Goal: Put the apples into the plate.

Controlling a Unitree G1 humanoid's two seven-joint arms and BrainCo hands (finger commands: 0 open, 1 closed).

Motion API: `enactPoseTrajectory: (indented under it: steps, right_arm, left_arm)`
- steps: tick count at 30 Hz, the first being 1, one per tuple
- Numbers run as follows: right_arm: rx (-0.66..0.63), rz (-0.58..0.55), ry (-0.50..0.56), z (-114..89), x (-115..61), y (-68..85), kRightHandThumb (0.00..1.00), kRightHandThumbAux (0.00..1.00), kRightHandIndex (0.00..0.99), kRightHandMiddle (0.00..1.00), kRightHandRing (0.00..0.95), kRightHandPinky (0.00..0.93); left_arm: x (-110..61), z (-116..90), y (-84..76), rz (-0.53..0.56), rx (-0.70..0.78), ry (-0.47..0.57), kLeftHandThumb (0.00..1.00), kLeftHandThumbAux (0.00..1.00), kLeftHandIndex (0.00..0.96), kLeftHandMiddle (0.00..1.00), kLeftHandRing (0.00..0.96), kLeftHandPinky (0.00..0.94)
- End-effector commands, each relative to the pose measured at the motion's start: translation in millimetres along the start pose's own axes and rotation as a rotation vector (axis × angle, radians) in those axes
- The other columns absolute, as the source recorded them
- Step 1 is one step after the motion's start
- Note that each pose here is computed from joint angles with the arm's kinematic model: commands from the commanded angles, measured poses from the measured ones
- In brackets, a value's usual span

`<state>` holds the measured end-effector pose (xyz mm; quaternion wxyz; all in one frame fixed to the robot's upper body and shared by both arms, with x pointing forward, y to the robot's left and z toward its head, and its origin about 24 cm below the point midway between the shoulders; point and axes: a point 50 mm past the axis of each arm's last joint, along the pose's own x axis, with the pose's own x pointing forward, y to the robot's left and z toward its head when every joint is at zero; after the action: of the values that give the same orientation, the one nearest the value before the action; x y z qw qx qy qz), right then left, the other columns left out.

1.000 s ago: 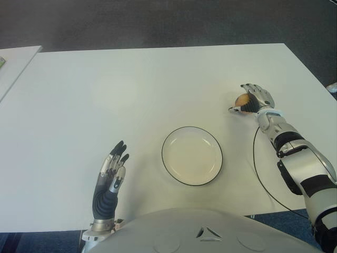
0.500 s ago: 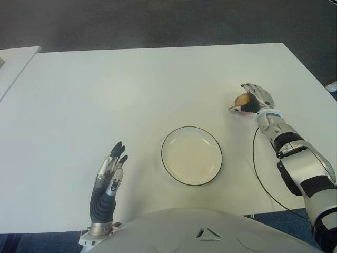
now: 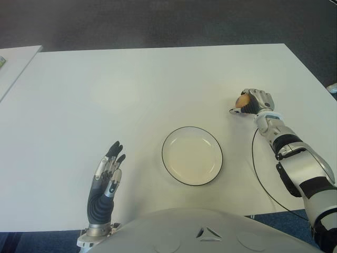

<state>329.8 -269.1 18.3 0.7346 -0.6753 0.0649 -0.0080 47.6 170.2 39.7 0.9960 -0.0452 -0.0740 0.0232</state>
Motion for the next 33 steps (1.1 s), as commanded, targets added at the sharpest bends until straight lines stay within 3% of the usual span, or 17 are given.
enactPoseTrajectory:
  steps: [1, 12, 33]
  right_arm:
    - [-0.018, 0.128, 0.056, -10.9, -22.0, 34.4, 0.421, 0.751, 0.672, 0.758, 0.726, 0.706]
    - [-0.012, 0.115, 0.049, -11.8, -22.3, 33.0, 0.484, 0.778, 0.737, 0.825, 0.786, 0.757]
    - [-0.012, 0.101, 0.046, -9.0, -17.9, 28.4, 0.542, 0.769, 0.743, 0.826, 0.789, 0.76]
  left_arm:
    - [-2.7, 0.4, 1.2, -0.003, -0.015, 0.016, 0.064, 0.435, 0.145, 0.06, 0.014, 0.007]
    - [-2.1, 2.0, -0.2, -0.007, -0.027, 0.003, 0.061, 0.453, 0.156, 0.064, 0.016, 0.008]
    - [2.3, 2.2, -0.2, -0.014, -0.034, -0.001, 0.037, 0.442, 0.153, 0.069, 0.019, 0.004]
